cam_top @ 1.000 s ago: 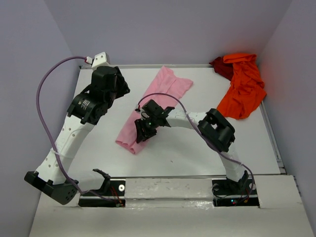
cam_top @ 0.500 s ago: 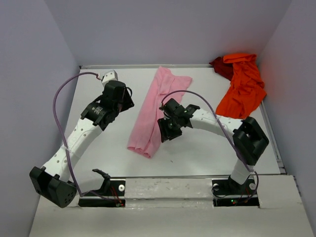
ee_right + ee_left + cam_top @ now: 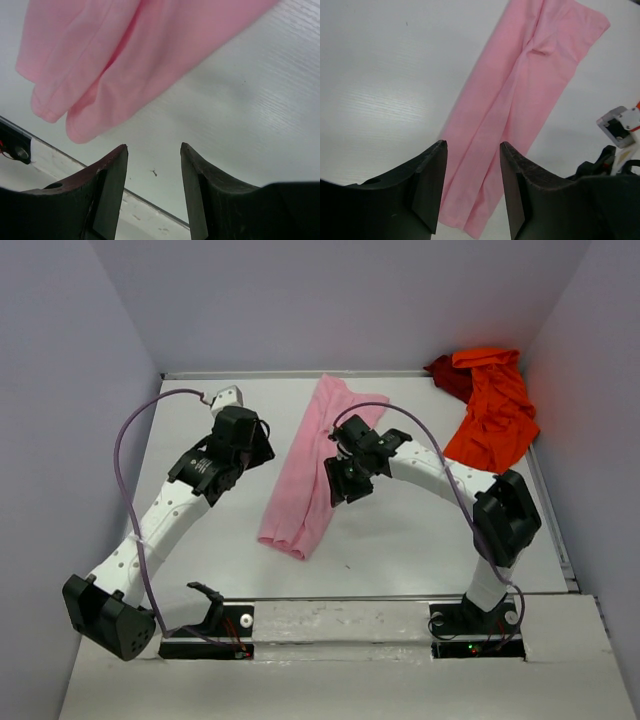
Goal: Fold and stack the t-shirts
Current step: Rotate the rectangle-folded T-shirt at the center of the board.
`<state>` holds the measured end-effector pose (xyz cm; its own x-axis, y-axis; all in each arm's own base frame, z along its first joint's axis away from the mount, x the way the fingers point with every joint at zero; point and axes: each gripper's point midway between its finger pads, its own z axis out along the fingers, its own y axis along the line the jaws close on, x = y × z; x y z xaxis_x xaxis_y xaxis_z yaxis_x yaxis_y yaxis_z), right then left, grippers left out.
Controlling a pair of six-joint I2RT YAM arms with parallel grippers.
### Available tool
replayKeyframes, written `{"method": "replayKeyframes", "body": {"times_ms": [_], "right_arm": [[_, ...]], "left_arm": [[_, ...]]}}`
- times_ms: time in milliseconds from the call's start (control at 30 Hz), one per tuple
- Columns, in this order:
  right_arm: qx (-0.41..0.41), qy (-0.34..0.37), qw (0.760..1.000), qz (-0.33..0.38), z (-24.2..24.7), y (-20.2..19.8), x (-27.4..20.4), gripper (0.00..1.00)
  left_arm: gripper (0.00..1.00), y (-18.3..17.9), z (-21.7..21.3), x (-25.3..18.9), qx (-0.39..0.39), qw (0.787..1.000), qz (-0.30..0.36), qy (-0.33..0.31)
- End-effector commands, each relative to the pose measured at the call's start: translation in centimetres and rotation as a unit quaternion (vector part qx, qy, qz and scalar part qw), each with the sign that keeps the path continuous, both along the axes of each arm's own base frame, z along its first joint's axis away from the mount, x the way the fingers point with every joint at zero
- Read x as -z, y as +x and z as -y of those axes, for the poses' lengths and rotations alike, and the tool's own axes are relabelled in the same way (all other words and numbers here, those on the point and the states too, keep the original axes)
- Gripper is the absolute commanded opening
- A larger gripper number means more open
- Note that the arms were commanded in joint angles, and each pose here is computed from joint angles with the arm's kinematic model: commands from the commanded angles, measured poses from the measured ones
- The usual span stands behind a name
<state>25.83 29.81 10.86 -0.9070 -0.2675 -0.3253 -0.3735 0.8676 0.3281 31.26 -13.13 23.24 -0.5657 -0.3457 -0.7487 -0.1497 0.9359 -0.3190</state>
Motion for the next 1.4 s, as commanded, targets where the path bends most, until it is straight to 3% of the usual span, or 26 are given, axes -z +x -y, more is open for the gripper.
{"method": "replayKeyframes", "body": {"times_ms": [0, 433, 767, 1367], "right_arm": [[-0.044, 0.052, 0.997, 0.028, -4.4, 1.6, -2.4, 0.52], [-0.092, 0.066, 0.993, -0.020, -11.1, 0.2, 3.1, 0.52], [-0.149, 0.104, 0.982, -0.057, -15.9, -4.4, 2.8, 0.52], [-0.160, 0.102, 0.980, -0.057, -15.5, -6.3, -0.9, 0.52]], "left_arm": [[0.56, 0.9, -0.5, -5.9, -0.013, 0.997, 0.070, -0.011], [0.56, 2.5, 0.5, -15.0, -0.011, 0.992, 0.117, -0.039], [0.56, 2.2, 0.3, -12.9, -0.009, 0.995, 0.095, -0.024], [0.56, 2.4, 0.4, -12.6, -0.009, 0.995, 0.094, -0.023]]}}
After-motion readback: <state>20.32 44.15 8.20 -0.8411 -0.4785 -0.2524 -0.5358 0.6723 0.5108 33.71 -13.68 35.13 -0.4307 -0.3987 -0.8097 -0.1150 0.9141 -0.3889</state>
